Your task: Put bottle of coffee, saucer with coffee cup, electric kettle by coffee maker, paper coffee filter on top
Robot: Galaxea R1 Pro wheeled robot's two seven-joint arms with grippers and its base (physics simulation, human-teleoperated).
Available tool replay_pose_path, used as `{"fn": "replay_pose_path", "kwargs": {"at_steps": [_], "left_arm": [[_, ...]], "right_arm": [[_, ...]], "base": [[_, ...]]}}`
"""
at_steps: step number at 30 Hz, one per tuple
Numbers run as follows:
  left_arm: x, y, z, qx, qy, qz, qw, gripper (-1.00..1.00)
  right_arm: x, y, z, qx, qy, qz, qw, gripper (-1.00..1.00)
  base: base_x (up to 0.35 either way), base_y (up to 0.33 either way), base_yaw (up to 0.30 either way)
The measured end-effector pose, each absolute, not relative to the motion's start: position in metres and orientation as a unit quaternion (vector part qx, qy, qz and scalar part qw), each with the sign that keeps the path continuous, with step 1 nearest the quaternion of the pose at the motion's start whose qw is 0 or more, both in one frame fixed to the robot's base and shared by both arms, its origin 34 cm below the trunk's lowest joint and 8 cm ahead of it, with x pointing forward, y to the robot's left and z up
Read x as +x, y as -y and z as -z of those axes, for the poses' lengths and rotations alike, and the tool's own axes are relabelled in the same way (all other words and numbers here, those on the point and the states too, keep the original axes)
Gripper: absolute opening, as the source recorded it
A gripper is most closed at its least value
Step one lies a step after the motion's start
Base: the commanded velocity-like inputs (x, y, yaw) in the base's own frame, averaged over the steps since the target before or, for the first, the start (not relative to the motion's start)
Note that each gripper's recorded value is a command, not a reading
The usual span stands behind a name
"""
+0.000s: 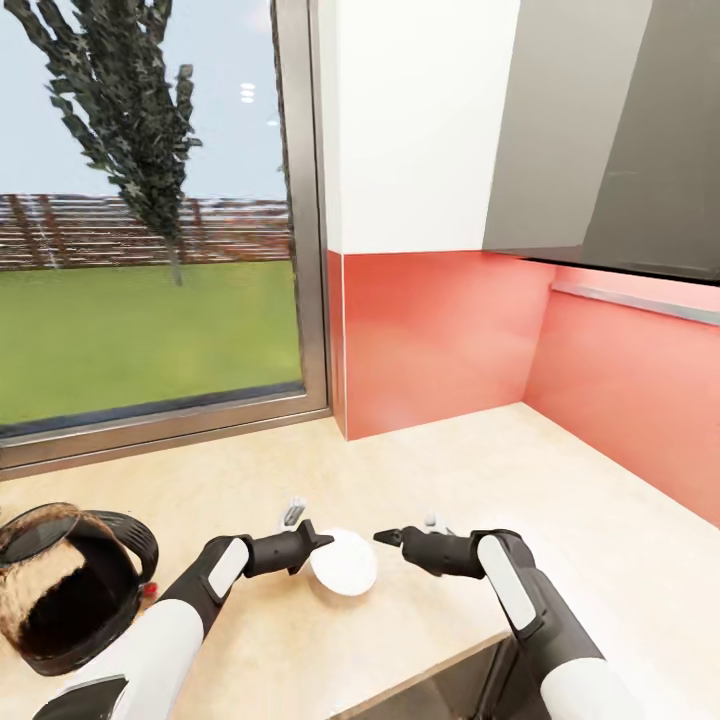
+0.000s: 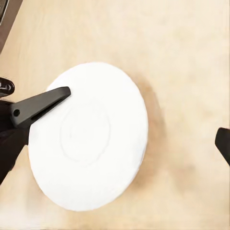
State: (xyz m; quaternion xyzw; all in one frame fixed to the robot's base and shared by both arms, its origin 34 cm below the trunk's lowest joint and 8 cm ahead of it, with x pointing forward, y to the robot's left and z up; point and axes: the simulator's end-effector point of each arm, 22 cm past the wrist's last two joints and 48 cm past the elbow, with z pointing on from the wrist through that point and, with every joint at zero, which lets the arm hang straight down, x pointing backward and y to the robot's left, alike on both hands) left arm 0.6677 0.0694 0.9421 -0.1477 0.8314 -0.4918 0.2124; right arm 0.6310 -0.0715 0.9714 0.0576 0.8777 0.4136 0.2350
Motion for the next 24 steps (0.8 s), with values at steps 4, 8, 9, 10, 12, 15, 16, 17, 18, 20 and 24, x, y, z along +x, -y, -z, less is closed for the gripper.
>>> {"fn": "replay_pose_path", "kwargs": {"at_steps": [4, 8, 9, 10, 12, 15, 16, 17, 18, 20, 24], "left_arm": [[0.668, -0.07, -0.942, -0.148, -0.831, 0.492, 0.213, -1.0], [0.669, -0.072, -0.943, -0.148, -0.831, 0.492, 0.214, -1.0], [0.67, -0.073, -0.944, -0.148, -0.83, 0.493, 0.215, -1.0], [0.671, -0.075, -0.946, -0.148, -0.829, 0.494, 0.218, -1.0], [0.675, -0.077, -0.952, -0.146, -0.826, 0.494, 0.227, -1.0], [0.69, -0.086, -0.976, -0.134, -0.819, 0.494, 0.26, -1.0], [0.693, -0.088, -0.982, -0.13, -0.817, 0.494, 0.268, -1.0], [0.697, -0.091, -0.988, -0.127, -0.815, 0.494, 0.276, -1.0], [0.698, -0.093, -0.992, -0.124, -0.812, 0.496, 0.28, -1.0], [0.699, -0.099, -1.001, -0.117, -0.803, 0.508, 0.289, -1.0], [0.698, -0.118, -1.026, -0.095, -0.773, 0.547, 0.308, -1.0]], "right_arm": [[0.632, 0.072, -0.972, 0.058, -0.877, -0.414, 0.236, 1.0], [0.632, 0.072, -0.973, 0.058, -0.877, -0.415, 0.237, 1.0], [0.632, 0.071, -0.975, 0.056, -0.876, -0.416, 0.239, 1.0], [0.634, 0.071, -0.978, 0.055, -0.875, -0.416, 0.242, 1.0], [0.636, 0.071, -0.984, 0.051, -0.872, -0.418, 0.25, 1.0], [0.641, 0.07, -0.998, 0.043, -0.867, -0.419, 0.265, 1.0], [0.641, 0.071, -1.0, 0.042, -0.866, -0.42, 0.268, 1.0], [0.642, 0.071, -1.002, 0.041, -0.866, -0.42, 0.27, 1.0], [0.643, 0.071, -1.004, 0.04, -0.865, -0.42, 0.273, 1.0], [0.646, 0.072, -1.014, 0.035, -0.861, -0.421, 0.284, 1.0], [0.651, 0.084, -1.025, 0.028, -0.859, -0.411, 0.302, 1.0]], "base": [[-0.262, -0.167, 0.0], [-0.285, -0.147, 0.0], [-0.299, -0.133, 0.0], [-0.302, -0.129, 0.0], [-0.304, -0.125, 0.0], [-0.308, -0.12, 0.0], [-0.31, -0.118, 0.0], [-0.31, -0.118, 0.0], [-0.31, -0.118, 0.0], [-0.31, -0.117, 0.0], [-0.31, -0.117, 0.0]]}}
